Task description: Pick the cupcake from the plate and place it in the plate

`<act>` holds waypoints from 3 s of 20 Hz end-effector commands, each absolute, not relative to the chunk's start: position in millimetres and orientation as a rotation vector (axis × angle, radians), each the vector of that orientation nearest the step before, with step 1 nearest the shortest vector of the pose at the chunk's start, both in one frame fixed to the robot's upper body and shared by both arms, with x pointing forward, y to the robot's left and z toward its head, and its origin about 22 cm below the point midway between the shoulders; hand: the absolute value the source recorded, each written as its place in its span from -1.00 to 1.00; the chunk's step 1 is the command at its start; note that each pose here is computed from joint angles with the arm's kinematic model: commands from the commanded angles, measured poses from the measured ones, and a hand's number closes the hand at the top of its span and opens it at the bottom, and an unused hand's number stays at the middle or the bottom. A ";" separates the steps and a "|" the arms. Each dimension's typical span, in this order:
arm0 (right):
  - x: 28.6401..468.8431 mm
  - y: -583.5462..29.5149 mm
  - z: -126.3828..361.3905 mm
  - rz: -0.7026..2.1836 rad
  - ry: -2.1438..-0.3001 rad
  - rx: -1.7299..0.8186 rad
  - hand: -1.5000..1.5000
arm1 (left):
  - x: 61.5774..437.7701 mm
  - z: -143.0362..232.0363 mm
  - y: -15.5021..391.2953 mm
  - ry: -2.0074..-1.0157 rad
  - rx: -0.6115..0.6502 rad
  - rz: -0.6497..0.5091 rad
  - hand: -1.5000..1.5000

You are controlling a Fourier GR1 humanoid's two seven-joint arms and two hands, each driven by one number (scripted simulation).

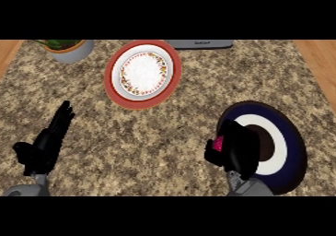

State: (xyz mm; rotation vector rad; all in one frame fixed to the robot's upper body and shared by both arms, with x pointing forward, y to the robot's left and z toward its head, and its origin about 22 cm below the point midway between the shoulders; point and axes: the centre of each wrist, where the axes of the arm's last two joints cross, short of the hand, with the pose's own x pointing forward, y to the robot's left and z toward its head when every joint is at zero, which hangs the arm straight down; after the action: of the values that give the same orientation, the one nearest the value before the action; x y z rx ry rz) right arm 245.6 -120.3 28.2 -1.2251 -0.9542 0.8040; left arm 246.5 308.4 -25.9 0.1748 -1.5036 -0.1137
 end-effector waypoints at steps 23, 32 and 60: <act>245.9 -21.7 136.6 0.507 -1.524 -1.425 1.00 | 266.2 -20.0 307.2 -1.527 0.144 -0.162 0.00; 316.0 -3.1 146.1 0.559 -1.491 -1.307 1.00 | 251.6 -33.7 288.4 -1.509 0.135 -0.180 0.00; 413.1 -21.2 114.2 0.086 -1.476 -1.149 -1.00 | 284.7 -12.7 255.1 -1.572 0.062 -0.246 0.00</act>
State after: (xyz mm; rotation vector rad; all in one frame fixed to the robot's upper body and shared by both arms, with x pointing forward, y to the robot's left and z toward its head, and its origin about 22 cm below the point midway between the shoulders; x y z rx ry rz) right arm 412.5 -24.2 112.2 -1.2079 -1.4313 0.2786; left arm 283.7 268.9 -10.6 0.0649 -1.5671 -0.2399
